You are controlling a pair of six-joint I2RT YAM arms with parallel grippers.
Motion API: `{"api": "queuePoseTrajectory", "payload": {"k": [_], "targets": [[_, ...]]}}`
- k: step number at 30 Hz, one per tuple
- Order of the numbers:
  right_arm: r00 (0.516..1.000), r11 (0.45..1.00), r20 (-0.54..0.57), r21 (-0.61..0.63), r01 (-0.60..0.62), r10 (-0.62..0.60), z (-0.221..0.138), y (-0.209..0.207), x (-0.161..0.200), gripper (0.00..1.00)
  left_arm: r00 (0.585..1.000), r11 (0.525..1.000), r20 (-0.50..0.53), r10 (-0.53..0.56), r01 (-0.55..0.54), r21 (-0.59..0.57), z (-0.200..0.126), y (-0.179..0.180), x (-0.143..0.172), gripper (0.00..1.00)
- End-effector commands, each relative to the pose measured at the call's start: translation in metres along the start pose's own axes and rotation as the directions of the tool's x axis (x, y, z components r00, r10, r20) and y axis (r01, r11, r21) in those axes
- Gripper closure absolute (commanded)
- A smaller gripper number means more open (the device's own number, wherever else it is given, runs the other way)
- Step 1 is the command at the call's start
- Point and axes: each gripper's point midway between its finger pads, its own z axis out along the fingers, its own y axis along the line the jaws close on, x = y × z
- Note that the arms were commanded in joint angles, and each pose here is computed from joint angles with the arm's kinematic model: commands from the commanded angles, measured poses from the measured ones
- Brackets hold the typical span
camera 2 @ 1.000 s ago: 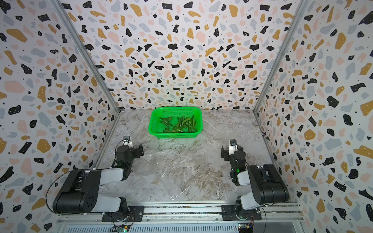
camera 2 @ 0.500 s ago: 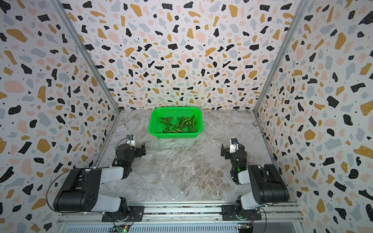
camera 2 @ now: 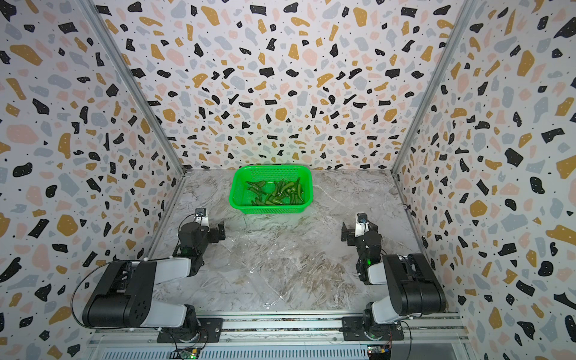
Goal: Take small green peppers out of containers
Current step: Reset both arms
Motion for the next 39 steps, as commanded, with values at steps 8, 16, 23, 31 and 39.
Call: {"api": "queuePoseTrajectory", "payload": {"k": [8,16,23,31,39], "targets": [[0.999,1.000,0.050,0.000,0.000,0.000,0.003,-0.001,-0.017,0.00,1.000,1.000,0.028,0.006,-0.006,0.006,-0.002,0.000,-0.008,0.01],[0.998,0.997,-0.060,0.065,0.030,-0.026,0.007,-0.003,-0.044,0.00,1.000,1.000,0.028,0.007,-0.007,0.006,-0.002,0.000,-0.008,0.01],[0.998,0.999,-0.056,0.042,0.013,-0.011,-0.020,0.010,-0.039,0.00,1.000,1.000,0.030,0.006,-0.006,0.006,-0.002,0.000,-0.009,0.01],[0.999,0.999,-0.026,0.032,0.019,-0.019,-0.014,0.004,-0.024,0.00,1.000,1.000,0.029,0.007,-0.007,0.006,-0.002,0.000,-0.009,0.01],[0.999,1.000,0.029,0.000,-0.031,0.031,0.010,-0.009,-0.023,0.00,1.000,1.000,0.030,0.007,-0.007,0.007,-0.002,0.000,-0.009,0.01]]}}
